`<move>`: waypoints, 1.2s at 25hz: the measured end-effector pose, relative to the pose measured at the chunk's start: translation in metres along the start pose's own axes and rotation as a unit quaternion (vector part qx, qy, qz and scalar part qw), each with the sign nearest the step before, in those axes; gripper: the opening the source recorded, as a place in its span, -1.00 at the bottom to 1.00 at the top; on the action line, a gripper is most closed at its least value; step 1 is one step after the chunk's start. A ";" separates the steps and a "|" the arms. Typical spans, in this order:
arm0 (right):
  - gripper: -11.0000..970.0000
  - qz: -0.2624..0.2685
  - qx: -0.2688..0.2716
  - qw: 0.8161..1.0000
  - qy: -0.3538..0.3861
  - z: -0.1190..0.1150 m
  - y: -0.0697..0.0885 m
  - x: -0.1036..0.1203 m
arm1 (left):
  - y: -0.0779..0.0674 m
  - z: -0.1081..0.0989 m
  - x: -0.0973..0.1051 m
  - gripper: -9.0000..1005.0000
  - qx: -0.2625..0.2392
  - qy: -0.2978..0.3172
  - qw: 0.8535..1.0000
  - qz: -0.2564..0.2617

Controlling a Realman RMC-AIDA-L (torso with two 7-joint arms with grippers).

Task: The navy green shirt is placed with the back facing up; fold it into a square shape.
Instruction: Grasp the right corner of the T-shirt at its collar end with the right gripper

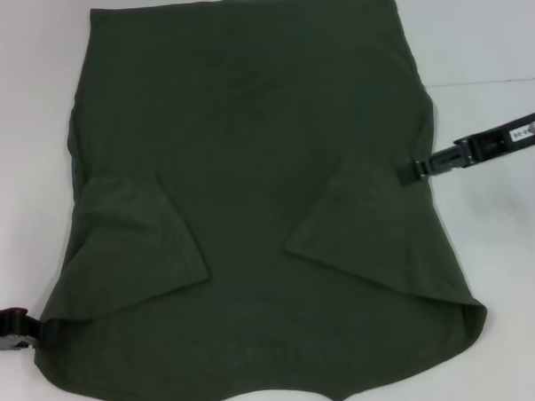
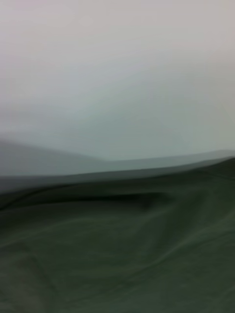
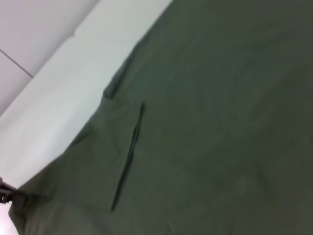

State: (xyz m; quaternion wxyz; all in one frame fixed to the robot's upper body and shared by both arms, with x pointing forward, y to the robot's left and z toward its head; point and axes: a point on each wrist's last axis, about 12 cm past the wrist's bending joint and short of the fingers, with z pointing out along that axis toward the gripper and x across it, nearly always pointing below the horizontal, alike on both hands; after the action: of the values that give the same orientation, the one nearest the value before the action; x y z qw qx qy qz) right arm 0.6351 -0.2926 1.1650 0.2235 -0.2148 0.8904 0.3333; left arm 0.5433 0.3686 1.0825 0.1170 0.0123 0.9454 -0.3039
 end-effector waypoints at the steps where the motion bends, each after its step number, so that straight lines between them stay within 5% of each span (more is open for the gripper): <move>1: 0.88 0.010 0.001 1.000 0.010 -0.002 0.000 0.001 | 0.000 0.000 0.000 -0.91 0.000 0.000 1.000 0.000; 11: 0.87 0.119 0.024 0.988 0.096 -0.030 -0.008 0.020 | -0.002 -0.001 -0.003 -0.91 0.003 -0.004 1.000 0.004; 30: 0.85 0.145 0.017 0.975 0.166 -0.005 -0.015 0.070 | -0.003 0.002 -0.004 -0.91 0.004 -0.006 1.000 0.004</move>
State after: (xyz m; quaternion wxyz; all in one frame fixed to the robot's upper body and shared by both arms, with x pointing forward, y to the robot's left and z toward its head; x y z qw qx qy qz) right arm 0.5849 -0.3224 1.1230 0.0253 -0.1317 0.9422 0.3069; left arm 0.5472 0.3653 1.0840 0.1236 0.0148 0.9434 -0.3073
